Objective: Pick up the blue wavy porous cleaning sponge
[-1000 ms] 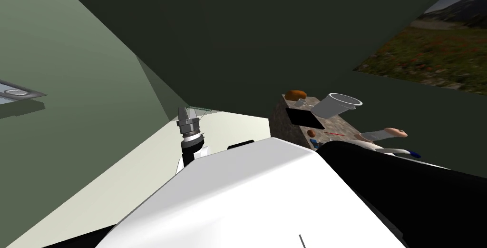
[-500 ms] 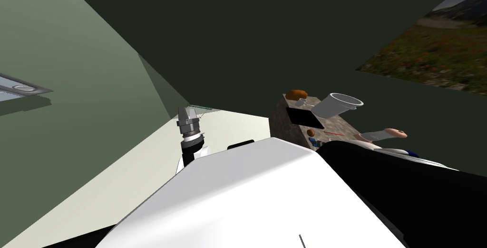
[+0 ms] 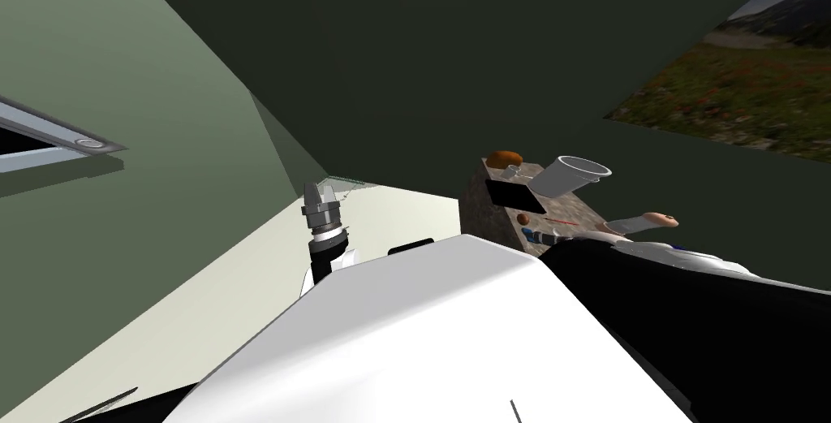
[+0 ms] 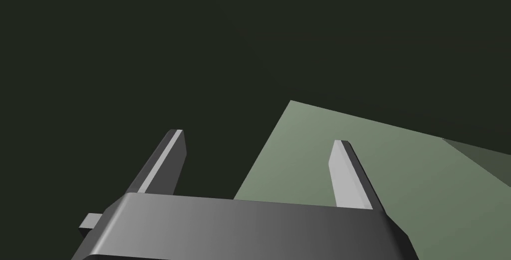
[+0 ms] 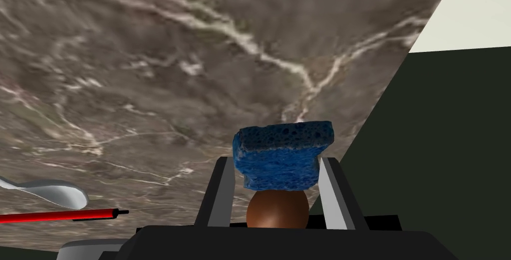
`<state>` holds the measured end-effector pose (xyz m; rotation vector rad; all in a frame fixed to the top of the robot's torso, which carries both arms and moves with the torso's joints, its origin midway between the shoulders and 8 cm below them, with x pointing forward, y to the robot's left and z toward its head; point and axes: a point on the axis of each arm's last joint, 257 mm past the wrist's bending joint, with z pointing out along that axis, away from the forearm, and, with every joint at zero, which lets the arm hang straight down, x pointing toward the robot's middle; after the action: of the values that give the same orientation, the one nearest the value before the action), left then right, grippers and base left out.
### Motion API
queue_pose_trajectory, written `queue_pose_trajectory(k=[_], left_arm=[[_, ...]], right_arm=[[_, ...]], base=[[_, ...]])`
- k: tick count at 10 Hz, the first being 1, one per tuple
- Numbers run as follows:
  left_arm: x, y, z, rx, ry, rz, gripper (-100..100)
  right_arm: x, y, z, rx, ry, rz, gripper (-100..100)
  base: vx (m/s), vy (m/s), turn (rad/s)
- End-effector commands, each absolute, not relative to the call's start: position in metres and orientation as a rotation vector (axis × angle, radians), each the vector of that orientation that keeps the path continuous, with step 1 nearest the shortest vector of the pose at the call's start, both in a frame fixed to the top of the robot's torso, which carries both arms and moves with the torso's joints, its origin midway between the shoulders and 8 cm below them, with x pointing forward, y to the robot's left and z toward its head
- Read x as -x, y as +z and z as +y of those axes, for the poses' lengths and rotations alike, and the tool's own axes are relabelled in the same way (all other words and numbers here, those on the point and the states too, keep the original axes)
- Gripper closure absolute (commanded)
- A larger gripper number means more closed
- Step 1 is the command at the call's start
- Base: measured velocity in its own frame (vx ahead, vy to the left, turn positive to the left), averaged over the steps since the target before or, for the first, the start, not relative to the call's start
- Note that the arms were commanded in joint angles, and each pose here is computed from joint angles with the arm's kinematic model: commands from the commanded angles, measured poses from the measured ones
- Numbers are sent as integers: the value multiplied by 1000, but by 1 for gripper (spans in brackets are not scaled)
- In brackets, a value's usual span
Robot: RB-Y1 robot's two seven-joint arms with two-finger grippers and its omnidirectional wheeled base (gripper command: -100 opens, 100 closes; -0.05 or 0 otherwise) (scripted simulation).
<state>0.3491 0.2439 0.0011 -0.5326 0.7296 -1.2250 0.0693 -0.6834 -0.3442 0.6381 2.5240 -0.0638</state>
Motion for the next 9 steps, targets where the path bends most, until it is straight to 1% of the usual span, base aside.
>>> queue_pose_trajectory(k=[1,7,9], left_arm=[[-349,1,244,533,-1225,730,0],[-349,1,244,533,-1225,730,0],[-349,1,244,533,-1225,730,0]], right_arm=[[-81,-342,-684,-653,-66,2520,100],[-126,-331,-683,-687,-83,2499,100],[-124,-332,-683,-685,-82,2500,100]], base=[[-109,11,27],[-112,0,49],[-51,5,12]])
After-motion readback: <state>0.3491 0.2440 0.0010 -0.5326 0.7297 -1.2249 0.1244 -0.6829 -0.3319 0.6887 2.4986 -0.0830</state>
